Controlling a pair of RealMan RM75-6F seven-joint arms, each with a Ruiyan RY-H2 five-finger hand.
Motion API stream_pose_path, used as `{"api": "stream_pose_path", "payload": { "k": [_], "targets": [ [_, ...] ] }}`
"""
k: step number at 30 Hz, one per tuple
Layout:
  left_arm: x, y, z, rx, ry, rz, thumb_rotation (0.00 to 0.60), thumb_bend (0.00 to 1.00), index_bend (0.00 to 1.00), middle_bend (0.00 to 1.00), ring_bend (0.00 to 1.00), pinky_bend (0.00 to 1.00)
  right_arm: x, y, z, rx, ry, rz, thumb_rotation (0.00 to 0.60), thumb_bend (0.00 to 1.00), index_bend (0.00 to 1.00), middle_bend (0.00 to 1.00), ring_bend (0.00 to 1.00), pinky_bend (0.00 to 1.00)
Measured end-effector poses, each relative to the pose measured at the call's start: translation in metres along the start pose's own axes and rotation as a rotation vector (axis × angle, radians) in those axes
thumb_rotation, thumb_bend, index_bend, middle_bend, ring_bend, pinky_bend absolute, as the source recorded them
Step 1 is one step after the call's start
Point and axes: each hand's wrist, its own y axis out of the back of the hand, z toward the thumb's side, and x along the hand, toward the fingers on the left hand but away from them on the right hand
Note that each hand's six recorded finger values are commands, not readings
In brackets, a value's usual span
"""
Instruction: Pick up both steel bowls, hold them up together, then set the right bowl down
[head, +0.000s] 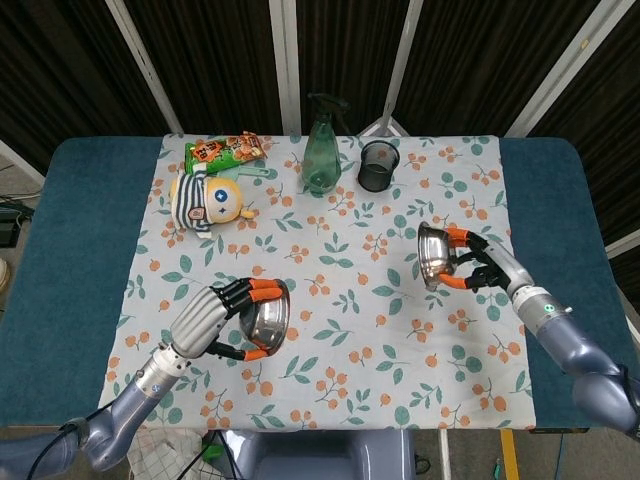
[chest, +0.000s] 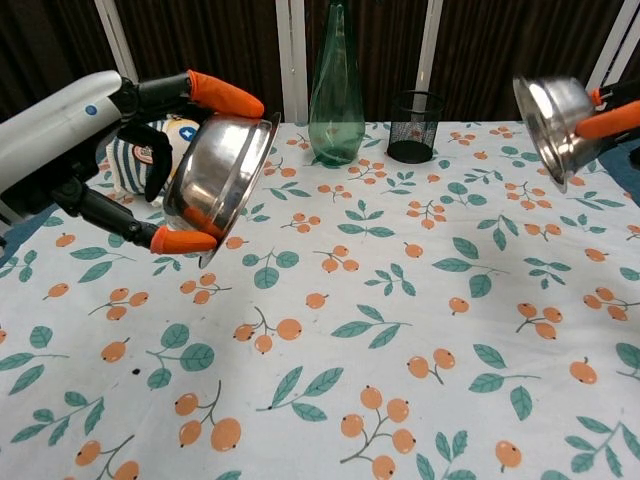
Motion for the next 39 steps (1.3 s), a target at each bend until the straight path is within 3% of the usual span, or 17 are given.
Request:
{"api": "stream_pose_path", "payload": {
  "k": [4, 7, 14, 22, 32, 39],
  "targets": [
    [-0.001, -0.001, 0.0, -0.006, -0.013, 0.012, 0.6, 0.35, 0.46, 0.6, 0.49, 0.67, 0.006, 0.001, 0.006, -0.216, -0.031, 0.067, 0.6, 0.32, 0.69, 0.64, 0.61, 0.73],
    [-0.001, 0.0, 0.001, -0.005, -0.021, 0.019, 0.6, 0.35, 0.46, 0.6, 0.49, 0.67, 0.011, 0.0, 0.009, -0.275, -0.049, 0.11, 0.6, 0.32, 0.69, 0.64, 0.61, 0.73],
    [0.001, 0.012, 0.01, -0.022, -0.055, 0.072, 0.6, 0.35, 0.46, 0.6, 0.49, 0.67, 0.016, -0.025, 0.0, -0.283, -0.085, 0.228, 0.6, 0.32, 0.69, 0.64, 0.61, 0.73],
    [0.002, 0.03, 0.011, -0.017, -0.065, 0.114, 0.6, 0.35, 0.46, 0.6, 0.49, 0.67, 0.006, -0.076, 0.002, -0.294, -0.08, 0.349, 0.6, 0.32, 0.69, 0.64, 0.61, 0.74],
    [0.007, 0.017, 0.009, -0.018, -0.066, 0.085, 0.6, 0.35, 0.46, 0.6, 0.49, 0.67, 0.009, -0.129, 0.021, -0.339, -0.057, 0.43, 0.6, 0.32, 0.69, 0.64, 0.61, 0.74],
    [0.012, 0.009, 0.014, -0.024, -0.082, 0.076, 0.6, 0.35, 0.46, 0.6, 0.49, 0.67, 0.013, -0.149, 0.03, -0.379, -0.052, 0.443, 0.6, 0.32, 0.69, 0.64, 0.61, 0.74]
  ]
}}
